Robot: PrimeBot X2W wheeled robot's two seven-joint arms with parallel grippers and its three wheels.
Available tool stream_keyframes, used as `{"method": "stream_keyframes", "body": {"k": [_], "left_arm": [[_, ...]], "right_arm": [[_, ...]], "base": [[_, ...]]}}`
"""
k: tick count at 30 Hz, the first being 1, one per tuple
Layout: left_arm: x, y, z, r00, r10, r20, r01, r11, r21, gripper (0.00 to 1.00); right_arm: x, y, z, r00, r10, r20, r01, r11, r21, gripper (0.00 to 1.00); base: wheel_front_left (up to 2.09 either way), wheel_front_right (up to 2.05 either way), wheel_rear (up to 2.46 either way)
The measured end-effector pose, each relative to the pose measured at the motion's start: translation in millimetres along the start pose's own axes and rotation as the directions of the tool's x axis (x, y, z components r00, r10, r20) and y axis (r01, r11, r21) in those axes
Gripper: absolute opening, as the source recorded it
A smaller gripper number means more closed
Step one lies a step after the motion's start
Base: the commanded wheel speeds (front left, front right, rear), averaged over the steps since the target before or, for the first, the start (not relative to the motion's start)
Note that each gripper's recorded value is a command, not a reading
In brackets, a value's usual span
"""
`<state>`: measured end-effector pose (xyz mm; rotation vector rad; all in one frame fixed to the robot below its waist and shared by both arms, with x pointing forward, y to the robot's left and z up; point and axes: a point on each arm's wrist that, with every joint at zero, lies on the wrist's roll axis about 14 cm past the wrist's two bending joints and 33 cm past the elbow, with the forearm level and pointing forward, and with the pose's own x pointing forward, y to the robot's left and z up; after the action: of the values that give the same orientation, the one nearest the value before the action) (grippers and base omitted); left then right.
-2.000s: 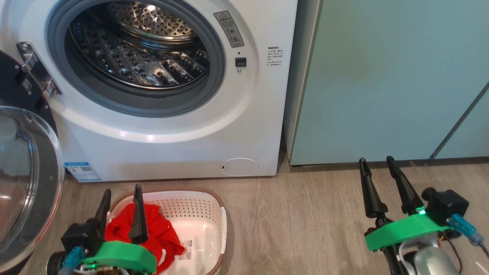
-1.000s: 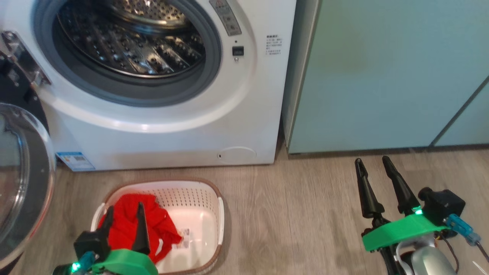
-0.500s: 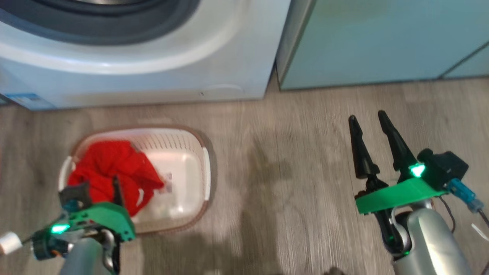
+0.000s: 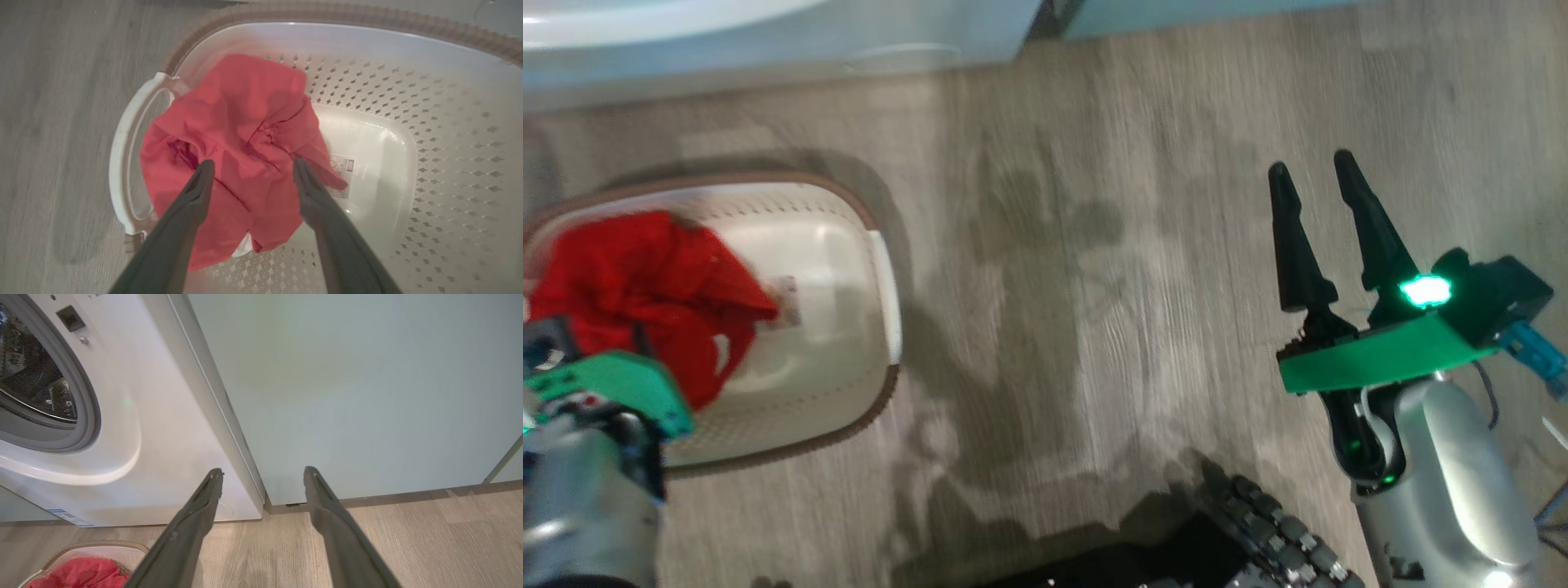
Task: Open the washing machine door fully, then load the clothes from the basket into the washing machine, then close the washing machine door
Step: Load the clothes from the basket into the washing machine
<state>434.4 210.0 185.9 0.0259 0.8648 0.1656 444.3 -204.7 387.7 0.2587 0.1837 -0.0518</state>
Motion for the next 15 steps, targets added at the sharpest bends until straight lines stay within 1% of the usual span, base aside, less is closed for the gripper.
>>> {"method": "stream_keyframes", "body": {"k": [4,6,11,15], "left_arm": [[26.6,10.9,-9.2,0.999,0.011,-0.045,-0.009,0.999,0.039,1.00],[37.7,11.3,-14.7,0.998,0.016,-0.066,-0.012,0.999,0.050,1.00],[54.7,-9.1,-32.2,0.993,-0.015,-0.116,0.022,0.998,0.060,1.00],[62.1,-14.7,-46.2,0.988,-0.022,-0.151,0.035,0.996,0.082,1.00]], "right_arm": [[7.6,-8.5,-11.6,1.000,-0.020,-0.024,0.020,1.000,0.009,1.00],[9.4,-15.9,-16.4,0.999,-0.039,-0.036,0.039,0.999,0.008,1.00],[9.3,-27.1,-25.6,0.996,-0.068,-0.062,0.069,0.998,0.007,1.00],[9.0,-34.1,-27.4,0.994,-0.087,-0.068,0.087,0.996,0.000,1.00]], "base": [[0.00,0.00,0.00],[0.00,0.00,0.00],[0.00,0.00,0.00],[0.00,0.00,0.00]]}}
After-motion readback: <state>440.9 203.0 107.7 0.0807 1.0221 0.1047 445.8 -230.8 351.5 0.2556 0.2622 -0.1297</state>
